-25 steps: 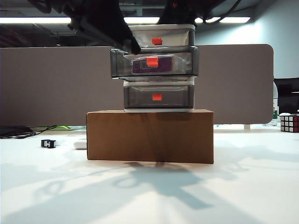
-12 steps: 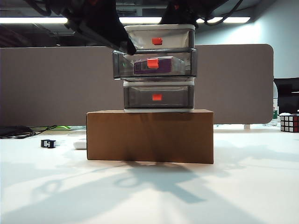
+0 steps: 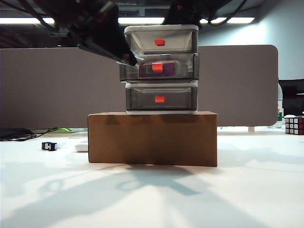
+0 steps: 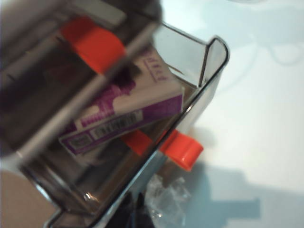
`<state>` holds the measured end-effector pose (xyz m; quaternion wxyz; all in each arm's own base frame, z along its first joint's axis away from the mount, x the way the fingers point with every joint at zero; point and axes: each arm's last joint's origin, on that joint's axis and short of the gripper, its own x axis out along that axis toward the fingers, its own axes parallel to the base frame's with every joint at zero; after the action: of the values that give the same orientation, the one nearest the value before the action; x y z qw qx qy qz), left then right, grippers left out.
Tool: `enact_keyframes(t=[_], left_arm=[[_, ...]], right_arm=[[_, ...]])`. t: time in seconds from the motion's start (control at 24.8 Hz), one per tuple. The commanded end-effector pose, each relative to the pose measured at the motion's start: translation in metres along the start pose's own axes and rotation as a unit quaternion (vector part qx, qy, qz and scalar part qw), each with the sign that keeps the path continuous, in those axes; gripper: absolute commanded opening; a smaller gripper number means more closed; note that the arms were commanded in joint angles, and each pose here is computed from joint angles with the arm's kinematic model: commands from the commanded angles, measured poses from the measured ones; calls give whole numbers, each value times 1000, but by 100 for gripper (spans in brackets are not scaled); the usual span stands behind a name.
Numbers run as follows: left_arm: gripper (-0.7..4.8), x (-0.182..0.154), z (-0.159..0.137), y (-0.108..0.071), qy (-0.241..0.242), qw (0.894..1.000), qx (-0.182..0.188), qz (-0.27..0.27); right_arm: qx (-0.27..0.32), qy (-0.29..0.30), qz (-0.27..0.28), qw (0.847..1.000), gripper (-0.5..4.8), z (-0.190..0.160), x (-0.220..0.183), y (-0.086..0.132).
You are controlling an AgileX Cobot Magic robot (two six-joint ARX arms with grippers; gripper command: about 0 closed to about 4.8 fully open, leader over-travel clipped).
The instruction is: Open the second layer of the drawer on the table, pick up a pack of napkins on the table and put it in, and finally close the drawer.
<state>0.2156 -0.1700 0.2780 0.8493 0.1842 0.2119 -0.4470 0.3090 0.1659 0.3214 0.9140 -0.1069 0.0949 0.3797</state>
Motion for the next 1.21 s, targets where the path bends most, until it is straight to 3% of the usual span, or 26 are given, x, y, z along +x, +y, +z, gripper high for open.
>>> enact_keyframes(t=[0.04,0.32,0.6,0.81,0.93,1.01,1.09,1.21], left_arm=[[-6,6,5,3,-27,999,11,19],[-6,24,6,9,-47,998,15,48],[-6,27,5,10,-46,997,47,48],[-6,-7,11,0,-58,996,72,17],[-6,-45,8,-9,-90,991,78,57],[-6,-82,-8,-20,-114,985,56,114],[-6,-110,-28,-32,-152,980,22,127],[-6,-129,-59,-43,-184,966,-37,177]], right_arm=[[-1,14,0,1000,-5,-3,0,0],[3,22,-6,1000,-5,-6,-1,-5],[-4,25,-7,1000,-5,-6,-4,-8],[-34,-18,-5,999,-5,19,-33,-2],[-32,-13,-10,999,-5,31,-65,3],[-22,6,-22,999,-5,29,-106,8],[-22,-3,-28,999,-5,18,-136,20],[9,-18,-35,999,-5,-7,-173,40]])
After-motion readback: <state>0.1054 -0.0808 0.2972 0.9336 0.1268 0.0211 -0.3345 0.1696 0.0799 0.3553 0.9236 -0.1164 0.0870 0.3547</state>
